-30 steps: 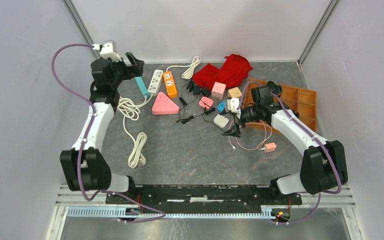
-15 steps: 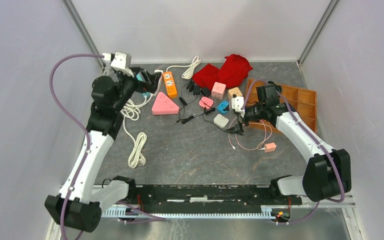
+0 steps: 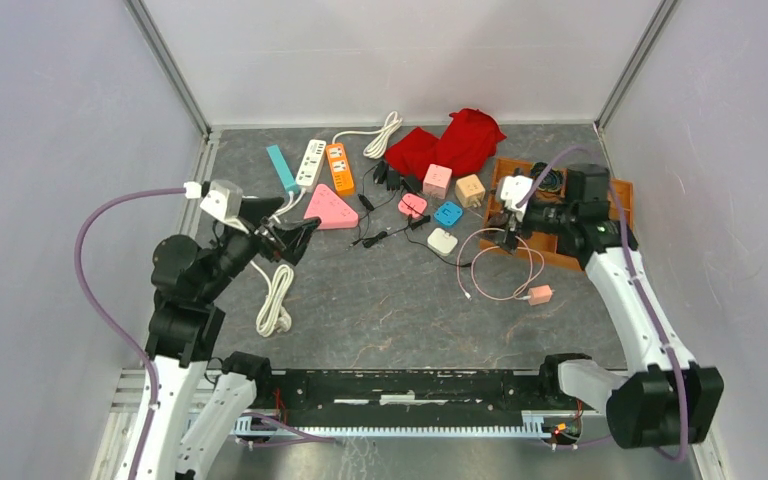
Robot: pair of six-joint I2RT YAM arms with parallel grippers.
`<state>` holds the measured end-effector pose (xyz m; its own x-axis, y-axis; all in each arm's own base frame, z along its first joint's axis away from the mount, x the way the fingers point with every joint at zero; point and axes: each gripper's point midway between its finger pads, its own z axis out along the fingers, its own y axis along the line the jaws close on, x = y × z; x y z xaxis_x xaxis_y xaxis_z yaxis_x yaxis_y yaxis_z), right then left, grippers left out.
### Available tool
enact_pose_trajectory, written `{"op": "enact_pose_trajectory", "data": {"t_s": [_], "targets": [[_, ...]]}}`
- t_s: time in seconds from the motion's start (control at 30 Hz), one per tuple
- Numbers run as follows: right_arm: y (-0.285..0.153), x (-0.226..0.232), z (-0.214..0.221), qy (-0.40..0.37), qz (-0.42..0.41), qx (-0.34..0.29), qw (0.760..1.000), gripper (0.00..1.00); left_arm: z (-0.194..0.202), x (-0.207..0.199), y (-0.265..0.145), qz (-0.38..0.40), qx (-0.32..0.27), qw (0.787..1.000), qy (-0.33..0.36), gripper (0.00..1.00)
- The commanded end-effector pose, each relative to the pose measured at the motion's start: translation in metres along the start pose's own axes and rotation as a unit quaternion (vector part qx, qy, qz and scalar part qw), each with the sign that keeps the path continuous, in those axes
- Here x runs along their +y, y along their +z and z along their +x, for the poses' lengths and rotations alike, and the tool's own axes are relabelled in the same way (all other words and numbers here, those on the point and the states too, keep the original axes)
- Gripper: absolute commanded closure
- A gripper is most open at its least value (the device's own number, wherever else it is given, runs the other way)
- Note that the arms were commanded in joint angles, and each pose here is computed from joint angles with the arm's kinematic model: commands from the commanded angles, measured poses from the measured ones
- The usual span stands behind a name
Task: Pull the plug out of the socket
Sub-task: Reset both arms
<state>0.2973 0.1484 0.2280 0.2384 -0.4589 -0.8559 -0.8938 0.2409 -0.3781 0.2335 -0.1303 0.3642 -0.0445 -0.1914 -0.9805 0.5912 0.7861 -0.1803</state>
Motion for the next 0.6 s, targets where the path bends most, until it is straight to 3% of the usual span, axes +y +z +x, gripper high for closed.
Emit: {"op": "enact_pose_trajectory", "data": {"t_s": [0.0, 0.13, 0.27, 0.37, 0.57], "targets": [[-0.039, -0.036, -0.013, 0.041, 0.143, 0.03, 0.988, 0.02, 0.005, -0.023, -0.025, 0.016, 0.026, 0.998, -0.062, 0.0], [-0.074, -0.052, -0.029, 0.112, 0.272, 0.025, 0.956, 0.02, 0.001, -0.033, -0.035, 0.023, 0.008, 0.994, -0.104, 0.0], [-0.084, -0.035, -0.051, 0.122, 0.276, -0.009, 0.953, 0.02, 0.0, -0.037, -0.038, 0.022, 0.02, 0.991, -0.127, 0.0], [-0.085, -0.029, -0.055, 0.146, 0.271, -0.016, 0.951, 0.02, 0.007, -0.04, -0.036, 0.025, 0.062, 0.987, -0.149, 0.0], [-0.078, -0.01, -0.07, 0.123, 0.21, -0.033, 0.969, 0.02, 0.005, -0.042, -0.023, 0.032, 0.1, 0.977, -0.183, 0.0]]}}
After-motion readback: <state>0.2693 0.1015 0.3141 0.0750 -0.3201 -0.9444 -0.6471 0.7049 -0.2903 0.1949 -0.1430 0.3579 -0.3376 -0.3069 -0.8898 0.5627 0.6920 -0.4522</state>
